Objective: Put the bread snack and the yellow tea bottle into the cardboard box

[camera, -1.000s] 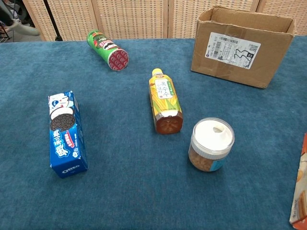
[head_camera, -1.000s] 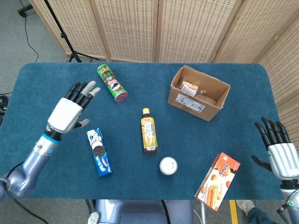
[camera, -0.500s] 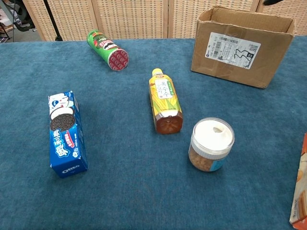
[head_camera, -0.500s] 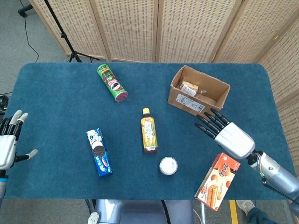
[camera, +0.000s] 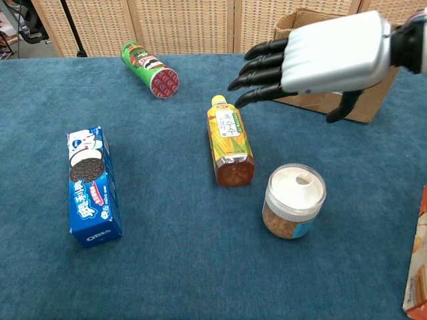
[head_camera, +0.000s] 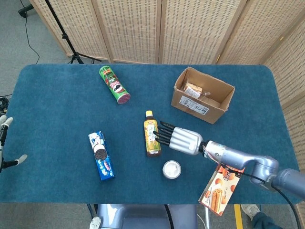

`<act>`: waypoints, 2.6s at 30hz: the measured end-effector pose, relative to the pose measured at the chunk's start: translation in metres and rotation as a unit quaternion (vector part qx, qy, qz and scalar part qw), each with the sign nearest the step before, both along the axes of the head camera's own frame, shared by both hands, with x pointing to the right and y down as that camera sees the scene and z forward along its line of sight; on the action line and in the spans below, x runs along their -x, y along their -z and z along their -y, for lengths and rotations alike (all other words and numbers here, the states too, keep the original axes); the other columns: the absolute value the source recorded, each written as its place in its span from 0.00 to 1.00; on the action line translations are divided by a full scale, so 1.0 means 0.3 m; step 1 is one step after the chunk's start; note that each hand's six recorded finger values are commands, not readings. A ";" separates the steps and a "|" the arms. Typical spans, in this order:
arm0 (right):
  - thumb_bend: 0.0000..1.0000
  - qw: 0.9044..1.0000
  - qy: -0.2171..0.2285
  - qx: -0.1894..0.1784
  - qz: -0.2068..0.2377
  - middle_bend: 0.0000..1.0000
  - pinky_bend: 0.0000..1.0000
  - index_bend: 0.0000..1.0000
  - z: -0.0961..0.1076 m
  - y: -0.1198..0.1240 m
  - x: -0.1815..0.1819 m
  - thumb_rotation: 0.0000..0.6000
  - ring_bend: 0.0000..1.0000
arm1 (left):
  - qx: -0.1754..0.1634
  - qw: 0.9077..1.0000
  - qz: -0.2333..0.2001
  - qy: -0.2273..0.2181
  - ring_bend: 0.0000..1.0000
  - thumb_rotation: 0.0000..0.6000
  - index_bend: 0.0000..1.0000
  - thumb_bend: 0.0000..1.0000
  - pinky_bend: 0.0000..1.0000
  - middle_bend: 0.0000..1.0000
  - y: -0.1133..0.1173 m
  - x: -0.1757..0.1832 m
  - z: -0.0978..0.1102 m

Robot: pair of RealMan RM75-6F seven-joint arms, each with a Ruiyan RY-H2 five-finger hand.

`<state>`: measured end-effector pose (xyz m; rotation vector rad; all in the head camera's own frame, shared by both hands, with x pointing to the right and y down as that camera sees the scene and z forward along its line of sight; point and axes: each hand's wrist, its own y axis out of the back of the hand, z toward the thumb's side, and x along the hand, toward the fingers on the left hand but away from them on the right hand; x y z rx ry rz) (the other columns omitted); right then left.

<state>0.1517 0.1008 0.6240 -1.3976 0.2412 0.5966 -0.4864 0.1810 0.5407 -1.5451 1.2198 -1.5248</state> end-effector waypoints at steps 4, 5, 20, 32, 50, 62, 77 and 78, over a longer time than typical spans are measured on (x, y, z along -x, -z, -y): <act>0.00 1.000 0.026 -0.003 -0.016 0.00 0.00 0.03 -0.009 -0.068 0.084 1.00 0.00 | 0.003 1.000 0.004 0.003 0.00 1.00 0.00 0.00 0.00 0.00 -0.007 0.008 0.006; 0.00 0.999 0.028 -0.004 -0.019 0.00 0.00 0.03 -0.008 -0.082 0.099 1.00 0.00 | 0.004 1.000 0.005 0.004 0.00 1.00 0.00 0.00 0.00 0.00 -0.009 0.010 0.007; 0.00 0.998 0.035 -0.001 -0.047 0.00 0.00 0.03 0.001 -0.219 0.191 1.00 0.00 | 0.012 1.000 0.014 0.018 0.00 1.00 0.00 0.00 0.00 0.00 -0.031 0.036 0.021; 0.90 0.998 0.048 0.012 -0.033 0.47 0.39 0.53 -0.015 -0.267 0.197 1.00 0.33 | 0.017 1.000 0.017 0.019 0.00 1.00 0.00 0.00 0.00 0.00 -0.046 0.036 0.027; 1.00 0.990 0.035 -0.040 0.131 0.59 0.44 0.61 0.096 -0.002 0.126 1.00 0.43 | 0.017 1.000 0.006 0.012 0.00 1.00 0.00 0.00 0.00 0.00 -0.042 0.025 0.023; 1.00 0.955 -0.185 -0.063 0.224 0.60 0.44 0.62 0.342 0.267 -0.064 1.00 0.43 | 0.013 1.000 -0.007 0.003 0.00 1.00 0.00 0.00 0.00 0.00 -0.023 0.010 0.011; 1.00 0.827 -0.447 0.096 0.327 0.62 0.44 0.65 0.457 0.389 -0.156 1.00 0.44 | 0.018 1.000 -0.009 -0.004 0.00 1.00 0.00 0.00 0.00 0.00 -0.029 -0.005 0.007; 1.00 0.818 -0.463 0.104 0.324 0.62 0.44 0.65 0.464 0.385 -0.164 1.00 0.44 | 0.018 1.000 -0.010 -0.003 0.00 1.00 0.00 0.00 0.00 0.00 -0.029 -0.003 0.008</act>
